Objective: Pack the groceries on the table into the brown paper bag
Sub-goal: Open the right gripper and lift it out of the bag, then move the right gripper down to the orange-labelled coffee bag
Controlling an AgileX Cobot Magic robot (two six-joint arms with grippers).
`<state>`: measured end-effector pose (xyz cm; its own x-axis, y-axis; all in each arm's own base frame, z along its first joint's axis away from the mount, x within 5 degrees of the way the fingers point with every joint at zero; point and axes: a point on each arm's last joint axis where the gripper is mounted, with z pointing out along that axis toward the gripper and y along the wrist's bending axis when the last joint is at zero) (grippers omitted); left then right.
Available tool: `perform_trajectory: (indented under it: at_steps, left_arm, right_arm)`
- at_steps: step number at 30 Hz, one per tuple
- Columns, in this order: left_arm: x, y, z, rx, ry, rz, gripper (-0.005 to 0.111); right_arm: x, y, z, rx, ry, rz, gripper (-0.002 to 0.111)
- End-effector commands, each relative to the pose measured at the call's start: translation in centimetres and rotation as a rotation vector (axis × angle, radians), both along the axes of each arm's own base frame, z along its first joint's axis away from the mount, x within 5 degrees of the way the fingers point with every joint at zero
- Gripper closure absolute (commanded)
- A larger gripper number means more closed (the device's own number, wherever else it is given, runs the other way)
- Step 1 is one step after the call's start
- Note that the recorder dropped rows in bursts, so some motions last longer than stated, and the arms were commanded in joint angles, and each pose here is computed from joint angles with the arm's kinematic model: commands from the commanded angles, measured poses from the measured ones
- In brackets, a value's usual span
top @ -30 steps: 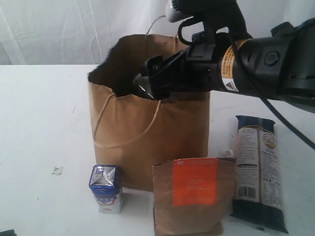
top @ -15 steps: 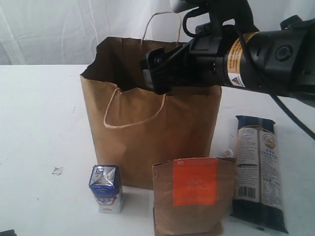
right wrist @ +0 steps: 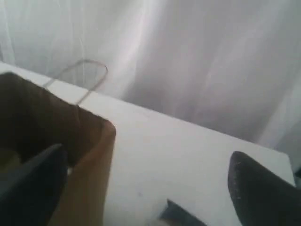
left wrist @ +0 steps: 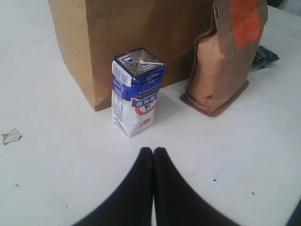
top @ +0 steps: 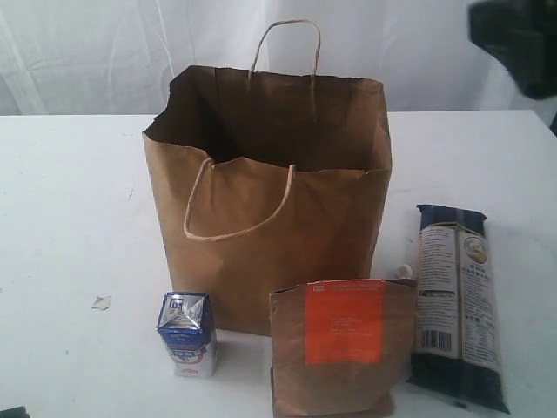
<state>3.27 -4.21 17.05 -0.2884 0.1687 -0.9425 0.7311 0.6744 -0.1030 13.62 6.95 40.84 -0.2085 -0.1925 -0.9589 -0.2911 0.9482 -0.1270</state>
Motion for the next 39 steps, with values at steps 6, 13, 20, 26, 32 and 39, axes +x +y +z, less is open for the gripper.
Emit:
perform_trajectory:
  at_steps: [6,13,20,26,32,39]
  left_arm:
    - [0.0,0.0,-0.1,-0.003,0.006,-0.002,0.107]
    - [0.0,0.0,-0.1,-0.003,0.006,-0.002,0.107]
    - [0.0,0.0,-0.1,-0.003,0.006,-0.002,0.107]
    - [0.0,0.0,-0.1,-0.003,0.006,-0.002,0.107]
    - [0.0,0.0,-0.1,-0.003,0.006,-0.002,0.107]
    - [0.0,0.0,-0.1,-0.003,0.006,-0.002,0.107]
  right_arm:
    - [-5.8,-1.6,-3.9,-0.348,0.449,0.34,0.023]
    - [-4.2,0.3,-5.8,-0.456,0.481,0.435,0.023]
    - [-2.3,2.3,-9.0,-0.564,0.494,0.527,0.026]
    - [-0.8,3.8,-9.8,-0.596,0.458,0.562,0.026]
    - [0.5,5.1,-10.4,-0.628,0.407,0.597,0.026]
    - [1.8,6.3,-11.3,-0.653,0.38,0.623,0.026]
